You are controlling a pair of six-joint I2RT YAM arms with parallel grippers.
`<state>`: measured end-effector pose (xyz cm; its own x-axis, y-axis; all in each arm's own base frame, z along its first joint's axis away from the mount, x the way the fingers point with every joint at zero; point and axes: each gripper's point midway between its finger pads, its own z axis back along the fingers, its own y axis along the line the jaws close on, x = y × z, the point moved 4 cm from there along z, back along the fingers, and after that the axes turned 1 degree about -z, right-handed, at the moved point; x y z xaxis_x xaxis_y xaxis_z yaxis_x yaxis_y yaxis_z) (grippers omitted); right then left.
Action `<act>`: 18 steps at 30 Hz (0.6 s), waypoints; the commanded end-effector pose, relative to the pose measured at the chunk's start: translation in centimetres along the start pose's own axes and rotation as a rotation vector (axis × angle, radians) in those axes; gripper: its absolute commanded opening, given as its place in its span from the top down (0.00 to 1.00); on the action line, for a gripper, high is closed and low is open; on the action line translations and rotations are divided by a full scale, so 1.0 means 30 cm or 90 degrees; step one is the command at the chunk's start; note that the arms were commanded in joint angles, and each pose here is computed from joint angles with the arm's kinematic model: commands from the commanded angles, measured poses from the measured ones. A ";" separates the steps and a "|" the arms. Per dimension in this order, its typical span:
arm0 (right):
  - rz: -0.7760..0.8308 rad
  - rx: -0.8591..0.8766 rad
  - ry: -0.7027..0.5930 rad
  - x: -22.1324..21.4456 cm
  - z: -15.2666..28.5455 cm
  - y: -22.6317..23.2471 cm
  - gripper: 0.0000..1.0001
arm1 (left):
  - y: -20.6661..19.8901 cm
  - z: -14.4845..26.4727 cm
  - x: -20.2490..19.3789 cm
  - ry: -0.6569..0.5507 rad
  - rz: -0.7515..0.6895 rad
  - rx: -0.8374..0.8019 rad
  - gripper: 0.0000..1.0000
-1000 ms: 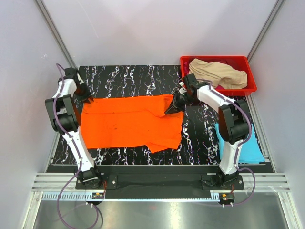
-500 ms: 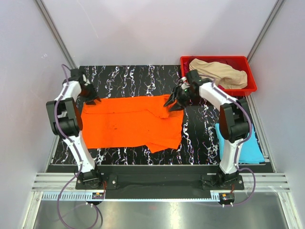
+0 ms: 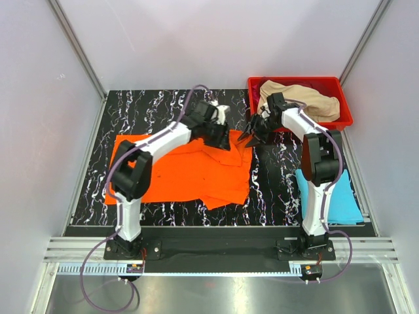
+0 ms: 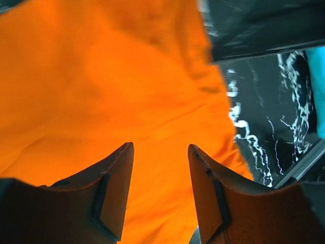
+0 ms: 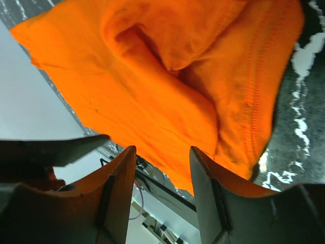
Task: Fold and stack the t-shirts
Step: Fold the tshirt
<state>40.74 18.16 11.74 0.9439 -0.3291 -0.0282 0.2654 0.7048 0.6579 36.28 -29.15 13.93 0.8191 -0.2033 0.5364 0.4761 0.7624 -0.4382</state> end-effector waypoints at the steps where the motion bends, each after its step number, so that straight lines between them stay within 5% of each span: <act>1: 0.027 -0.011 -0.026 0.019 0.055 -0.004 0.47 | -0.021 -0.069 0.058 -0.032 -0.064 0.035 0.48; 9: 0.039 -0.022 -0.012 -0.045 0.055 -0.059 0.47 | -0.047 -0.132 -0.092 0.003 -0.086 0.102 0.37; 18: 0.048 -0.017 -0.011 -0.079 0.078 -0.059 0.48 | -0.019 -0.200 -0.117 0.028 -0.078 0.138 0.50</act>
<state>37.32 16.23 9.29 0.9494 -0.3065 -0.0688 0.2847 0.7468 0.6011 33.49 -31.61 7.23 0.7996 -0.3487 0.4889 0.5008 0.8365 -0.2226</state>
